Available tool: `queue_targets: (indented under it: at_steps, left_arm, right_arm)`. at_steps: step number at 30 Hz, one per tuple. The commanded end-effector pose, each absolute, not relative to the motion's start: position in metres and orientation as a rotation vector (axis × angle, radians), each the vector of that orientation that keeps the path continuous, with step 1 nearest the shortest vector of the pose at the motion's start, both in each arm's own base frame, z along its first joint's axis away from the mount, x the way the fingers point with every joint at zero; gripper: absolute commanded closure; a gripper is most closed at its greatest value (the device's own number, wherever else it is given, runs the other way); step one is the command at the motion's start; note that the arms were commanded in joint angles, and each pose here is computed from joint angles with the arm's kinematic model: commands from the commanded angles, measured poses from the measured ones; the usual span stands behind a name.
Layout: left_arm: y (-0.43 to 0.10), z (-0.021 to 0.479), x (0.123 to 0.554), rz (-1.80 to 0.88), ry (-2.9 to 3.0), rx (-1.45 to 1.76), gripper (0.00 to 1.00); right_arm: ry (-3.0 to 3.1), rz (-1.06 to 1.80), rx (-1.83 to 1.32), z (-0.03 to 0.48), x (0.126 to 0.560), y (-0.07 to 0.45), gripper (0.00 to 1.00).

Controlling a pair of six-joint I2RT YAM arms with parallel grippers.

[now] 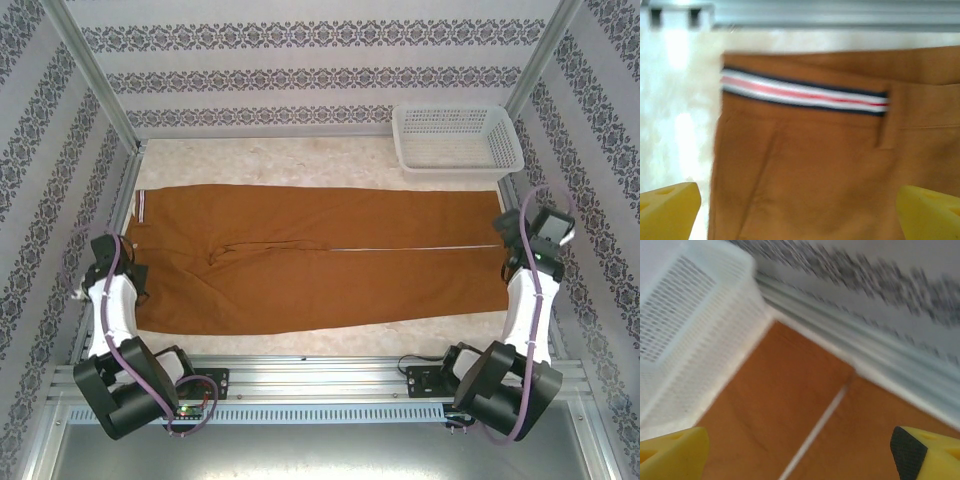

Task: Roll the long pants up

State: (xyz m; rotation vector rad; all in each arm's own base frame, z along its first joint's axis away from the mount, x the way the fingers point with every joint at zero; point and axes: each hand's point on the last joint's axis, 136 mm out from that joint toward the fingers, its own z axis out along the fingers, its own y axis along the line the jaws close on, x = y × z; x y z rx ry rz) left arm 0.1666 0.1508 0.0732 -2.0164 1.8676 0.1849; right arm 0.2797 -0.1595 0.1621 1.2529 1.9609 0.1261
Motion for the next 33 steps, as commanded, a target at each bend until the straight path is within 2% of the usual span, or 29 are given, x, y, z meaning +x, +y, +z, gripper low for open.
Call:
queue_targets:
  at_steps: [1, 6, 11, 19, 23, 28, 30, 33]
  left_arm:
    - [0.134, 0.062, 0.151, 0.081, 1.718, -2.163, 0.00]
    - [0.154, 0.064, 0.130, 0.281, 1.688, -2.127, 0.00]
    - [0.174, 0.056, 0.131, 0.375, 1.652, -2.091, 0.00]
    - [0.185, 0.025, 0.151, 0.336, 1.675, -2.146, 0.00]
    - [0.187, 0.016, 0.155, 0.330, 1.683, -2.155, 0.00]
    - [0.188, 0.008, 0.158, 0.324, 1.694, -2.158, 0.00]
    - [0.188, 0.004, 0.159, 0.317, 1.699, -2.161, 0.00]
    - [0.188, -0.001, 0.163, 0.300, 1.713, -2.159, 0.01]
  right_arm:
    - [1.985, 0.294, 1.422, 0.131, 0.262, -0.141, 0.07]
    - [2.010, 0.336, 1.502, 0.109, 0.252, -0.135, 0.07]
    - [1.990, 0.326, 1.604, 0.100, 0.233, -0.138, 0.09]
    - [1.984, 0.217, 1.796, 0.077, 0.189, -0.147, 0.14]
    - [1.984, 0.197, 1.868, 0.056, 0.177, -0.145, 0.20]
    - [2.012, 0.183, 1.932, 0.032, 0.173, -0.147, 0.23]
    - [2.023, 0.194, 1.952, 0.025, 0.176, -0.149, 0.30]
    - [2.071, 0.245, 1.998, 0.013, 0.183, -0.149, 0.29]
